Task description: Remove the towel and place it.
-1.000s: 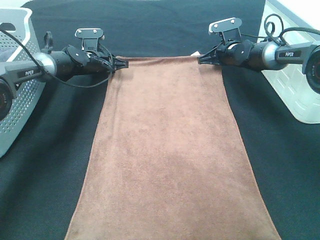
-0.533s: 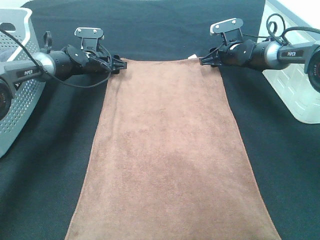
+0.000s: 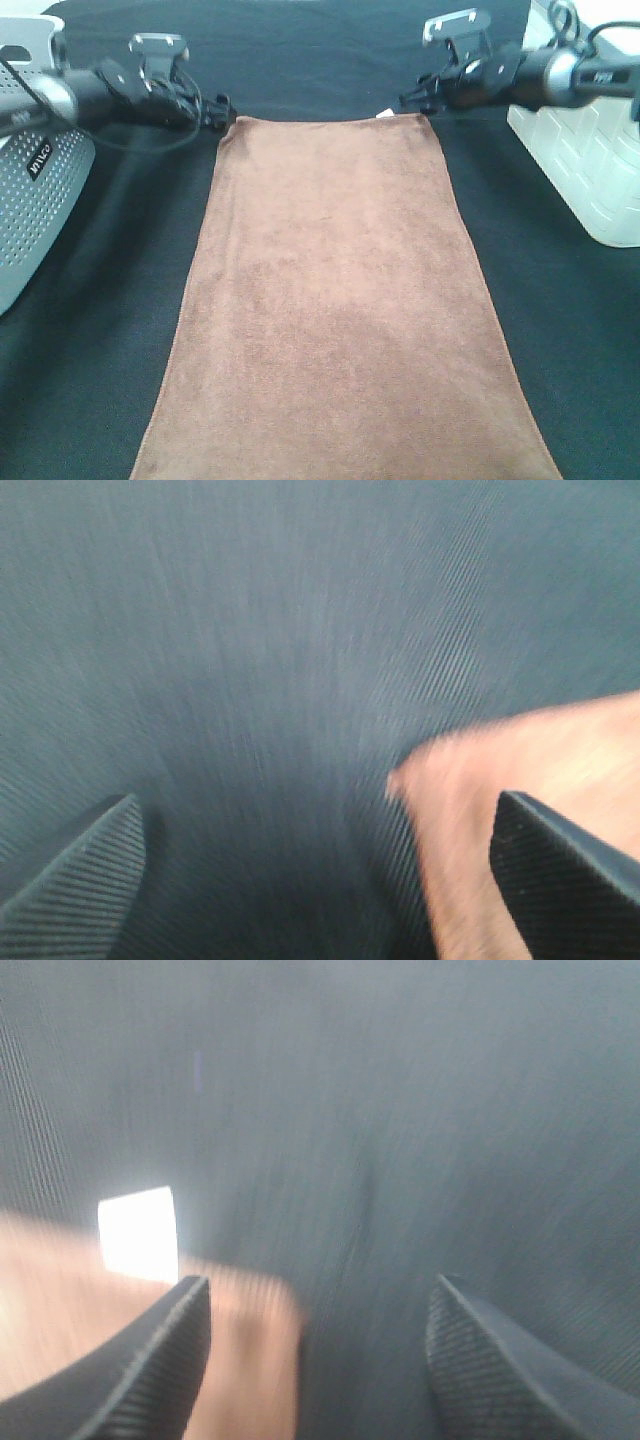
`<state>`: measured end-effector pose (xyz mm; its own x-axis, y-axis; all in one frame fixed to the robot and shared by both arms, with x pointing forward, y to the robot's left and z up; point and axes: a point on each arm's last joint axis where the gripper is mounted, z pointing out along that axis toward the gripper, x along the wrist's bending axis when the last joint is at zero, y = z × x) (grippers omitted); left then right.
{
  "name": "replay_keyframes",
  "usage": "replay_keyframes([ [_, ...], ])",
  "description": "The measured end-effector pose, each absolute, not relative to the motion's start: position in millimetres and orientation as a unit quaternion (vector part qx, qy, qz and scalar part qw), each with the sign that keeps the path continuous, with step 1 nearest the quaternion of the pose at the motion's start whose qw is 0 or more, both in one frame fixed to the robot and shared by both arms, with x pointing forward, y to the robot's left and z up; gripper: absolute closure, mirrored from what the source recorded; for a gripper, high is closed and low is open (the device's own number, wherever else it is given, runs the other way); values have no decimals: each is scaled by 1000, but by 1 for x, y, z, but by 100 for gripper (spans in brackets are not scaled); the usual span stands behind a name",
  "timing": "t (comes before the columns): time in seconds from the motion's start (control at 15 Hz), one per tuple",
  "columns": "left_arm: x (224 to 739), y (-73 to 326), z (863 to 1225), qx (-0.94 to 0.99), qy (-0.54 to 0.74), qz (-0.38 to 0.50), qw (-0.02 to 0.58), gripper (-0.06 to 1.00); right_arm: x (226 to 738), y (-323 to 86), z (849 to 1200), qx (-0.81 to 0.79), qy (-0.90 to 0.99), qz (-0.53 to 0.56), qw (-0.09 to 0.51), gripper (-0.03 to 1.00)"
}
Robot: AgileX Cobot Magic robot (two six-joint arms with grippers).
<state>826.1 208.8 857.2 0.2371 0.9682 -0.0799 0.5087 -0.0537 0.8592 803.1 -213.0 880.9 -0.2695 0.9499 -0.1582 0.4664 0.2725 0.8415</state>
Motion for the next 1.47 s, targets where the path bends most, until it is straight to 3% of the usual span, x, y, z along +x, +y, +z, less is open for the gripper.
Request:
replay_keyframes([
  [0.33,822,207,930,683,538,265,418,8,792,-210,962,480,721,367,340,38],
  [0.73,799,222,999,725,590,217,282,8,753,-209,1047,484,750,358,274,38],
  [1.07,760,237,1051,735,619,193,199,10,706,-230,1090,537,780,220,233,38],
  [1.47,711,246,1079,735,638,169,156,11,640,-241,1156,557,792,166,187,38],
])
